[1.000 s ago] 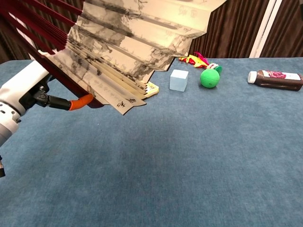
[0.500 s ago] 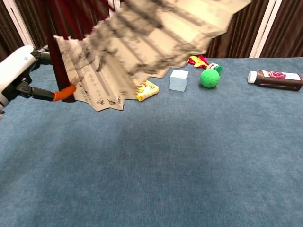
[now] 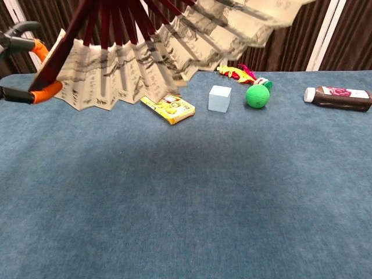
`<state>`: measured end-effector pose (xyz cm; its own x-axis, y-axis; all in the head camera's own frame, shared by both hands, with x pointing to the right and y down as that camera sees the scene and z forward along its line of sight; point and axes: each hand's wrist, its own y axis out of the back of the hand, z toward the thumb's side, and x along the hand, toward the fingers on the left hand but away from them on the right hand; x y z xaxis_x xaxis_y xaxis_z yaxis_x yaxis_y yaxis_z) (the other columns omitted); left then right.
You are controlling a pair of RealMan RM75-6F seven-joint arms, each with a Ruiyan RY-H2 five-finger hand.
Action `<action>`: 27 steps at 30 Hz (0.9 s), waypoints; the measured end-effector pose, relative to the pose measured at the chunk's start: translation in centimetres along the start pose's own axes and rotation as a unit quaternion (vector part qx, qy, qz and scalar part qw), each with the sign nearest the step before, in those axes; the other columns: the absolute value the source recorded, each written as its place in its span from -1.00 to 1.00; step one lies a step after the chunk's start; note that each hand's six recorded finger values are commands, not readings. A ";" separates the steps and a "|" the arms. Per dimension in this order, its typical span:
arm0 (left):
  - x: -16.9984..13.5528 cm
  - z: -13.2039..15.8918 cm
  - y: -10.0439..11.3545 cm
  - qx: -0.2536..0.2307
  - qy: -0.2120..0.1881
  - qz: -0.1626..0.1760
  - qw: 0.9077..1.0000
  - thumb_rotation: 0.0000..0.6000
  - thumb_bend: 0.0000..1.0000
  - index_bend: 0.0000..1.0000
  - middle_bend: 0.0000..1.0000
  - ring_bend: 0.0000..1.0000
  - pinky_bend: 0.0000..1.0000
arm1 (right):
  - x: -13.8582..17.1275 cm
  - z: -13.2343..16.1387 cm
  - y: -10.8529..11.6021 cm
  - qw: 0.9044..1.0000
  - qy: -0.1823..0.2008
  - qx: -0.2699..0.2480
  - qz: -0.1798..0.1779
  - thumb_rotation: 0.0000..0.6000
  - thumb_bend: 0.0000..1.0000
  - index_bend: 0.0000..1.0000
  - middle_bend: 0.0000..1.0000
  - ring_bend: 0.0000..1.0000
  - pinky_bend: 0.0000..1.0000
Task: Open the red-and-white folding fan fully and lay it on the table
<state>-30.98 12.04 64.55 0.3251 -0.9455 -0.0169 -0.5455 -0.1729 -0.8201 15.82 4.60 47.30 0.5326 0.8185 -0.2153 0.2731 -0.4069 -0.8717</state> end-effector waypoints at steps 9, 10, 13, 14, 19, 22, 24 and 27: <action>0.8 -0.6 1.8 0.108 -0.051 0.022 0.993 1.00 -0.08 0.42 -0.22 -0.99 -0.63 | 0.1 -1.5 -1.0 1.000 -0.004 -0.002 -0.006 1.00 -0.19 0.74 -0.57 -0.53 -0.73; 0.9 -0.6 1.9 0.119 -0.057 0.023 0.991 1.00 -0.08 0.42 -0.22 -0.99 -0.63 | 0.1 -1.8 -1.1 1.000 -0.006 -0.001 -0.008 1.00 -0.19 0.74 -0.57 -0.53 -0.73; 1.1 -0.6 2.3 0.150 -0.074 0.029 0.986 1.00 -0.08 0.42 -0.22 -0.99 -0.64 | 0.1 -2.4 -1.6 1.000 -0.010 -0.002 -0.011 1.00 -0.19 0.74 -0.57 -0.53 -0.73; 1.1 -0.6 2.3 0.158 -0.078 0.031 0.984 1.00 -0.08 0.42 -0.22 -0.99 -0.64 | 0.2 -2.6 -1.8 1.000 -0.011 -0.003 -0.012 1.00 -0.19 0.74 -0.57 -0.53 -0.73; 1.1 -0.7 2.8 0.200 -0.098 0.040 0.974 1.00 -0.08 0.41 -0.22 -0.99 -0.65 | 0.3 -4.0 -2.9 1.000 -0.022 -0.004 -0.014 1.00 -0.18 0.75 -0.57 -0.53 -0.73; 1.2 -0.8 3.0 0.221 -0.106 0.043 0.969 1.00 -0.08 0.40 -0.23 -0.99 -0.65 | 0.4 -4.8 -3.6 0.999 -0.028 -0.005 -0.016 1.00 -0.16 0.75 -0.57 -0.53 -0.73; 1.2 -0.9 3.0 0.235 -0.111 0.044 0.965 1.00 -0.08 0.40 -0.23 -0.99 -0.65 | 0.5 -5.2 -4.1 0.999 -0.032 -0.007 -0.018 1.00 -0.15 0.75 -0.57 -0.53 -0.73; 1.3 -1.0 3.0 0.259 -0.118 0.047 0.957 1.00 -0.08 0.40 -0.24 -0.99 -0.65 | 0.6 -6.0 -5.1 0.999 -0.038 -0.009 -0.019 1.00 -0.15 0.77 -0.57 -0.53 -0.73</action>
<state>-32.95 10.03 62.60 0.4918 -0.8511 -0.1838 -0.1445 0.1284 -0.9811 19.58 4.74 54.26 0.4590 0.8620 -0.2153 0.3071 -0.3813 -0.8719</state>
